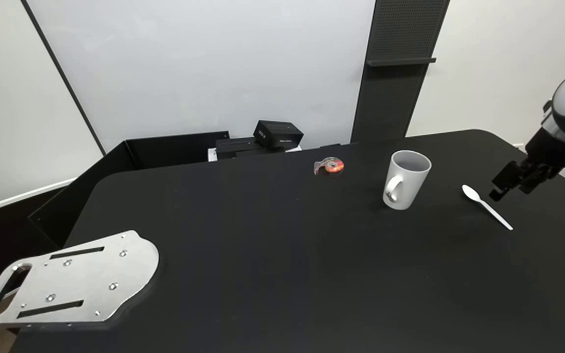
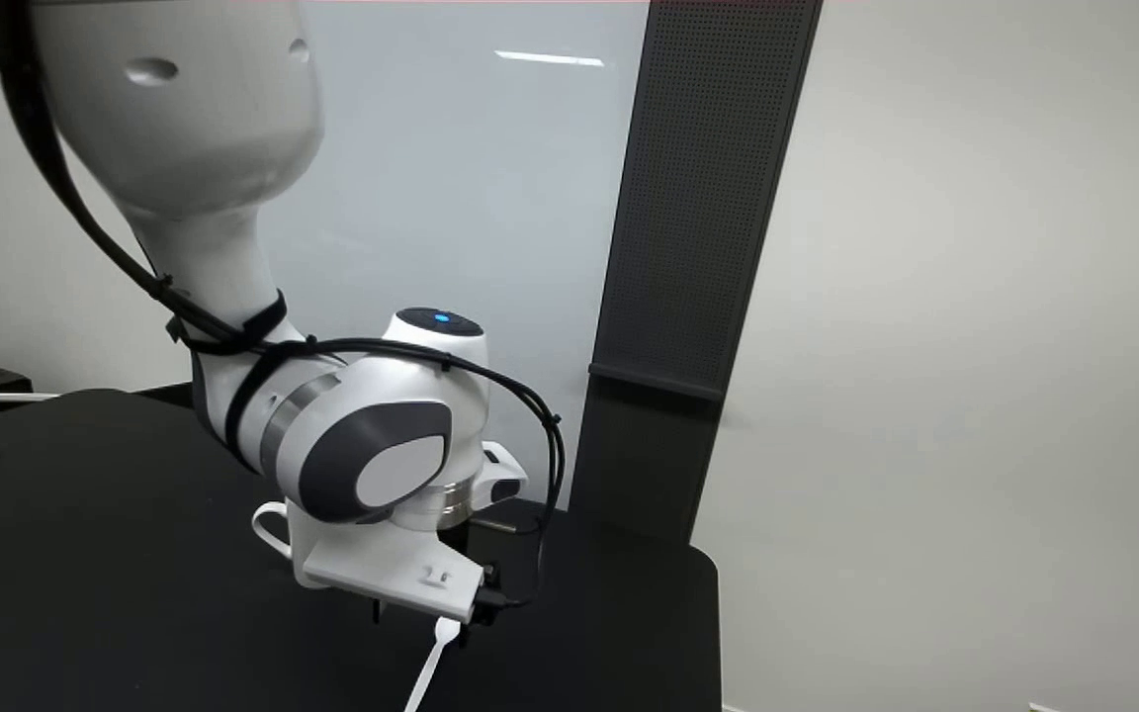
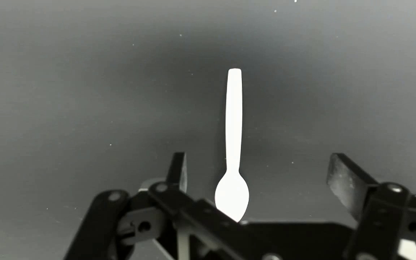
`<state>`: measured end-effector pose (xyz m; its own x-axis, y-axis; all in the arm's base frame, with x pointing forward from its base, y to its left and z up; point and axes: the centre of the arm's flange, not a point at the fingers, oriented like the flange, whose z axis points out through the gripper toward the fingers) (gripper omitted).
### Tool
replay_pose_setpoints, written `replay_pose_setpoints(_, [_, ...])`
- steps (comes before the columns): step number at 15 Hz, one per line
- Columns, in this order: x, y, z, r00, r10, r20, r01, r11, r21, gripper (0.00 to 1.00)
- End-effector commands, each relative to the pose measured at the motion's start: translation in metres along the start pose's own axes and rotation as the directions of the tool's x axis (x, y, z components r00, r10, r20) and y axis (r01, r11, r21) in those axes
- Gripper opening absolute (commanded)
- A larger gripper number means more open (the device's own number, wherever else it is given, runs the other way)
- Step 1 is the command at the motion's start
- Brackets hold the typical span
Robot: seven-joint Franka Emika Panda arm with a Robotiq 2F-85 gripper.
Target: Put the white spoon in the white mug
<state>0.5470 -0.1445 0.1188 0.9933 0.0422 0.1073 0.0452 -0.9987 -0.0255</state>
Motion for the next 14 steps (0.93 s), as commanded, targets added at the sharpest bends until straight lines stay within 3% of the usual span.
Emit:
replay_pose_setpoints(1, [0.010, 0.007, 0.020, 1.000, 0.008, -0.019, -0.008, 1.000, 0.003, 1.00])
replay_pose_setpoints(13, [-0.007, 0.004, 0.058, 1.000, -0.012, 0.019, 0.012, 1.000, 0.003, 1.00])
replay_pose_setpoints(14, [-0.008, 0.004, 0.059, 1.000, -0.013, 0.021, 0.013, 1.000, 0.003, 0.75])
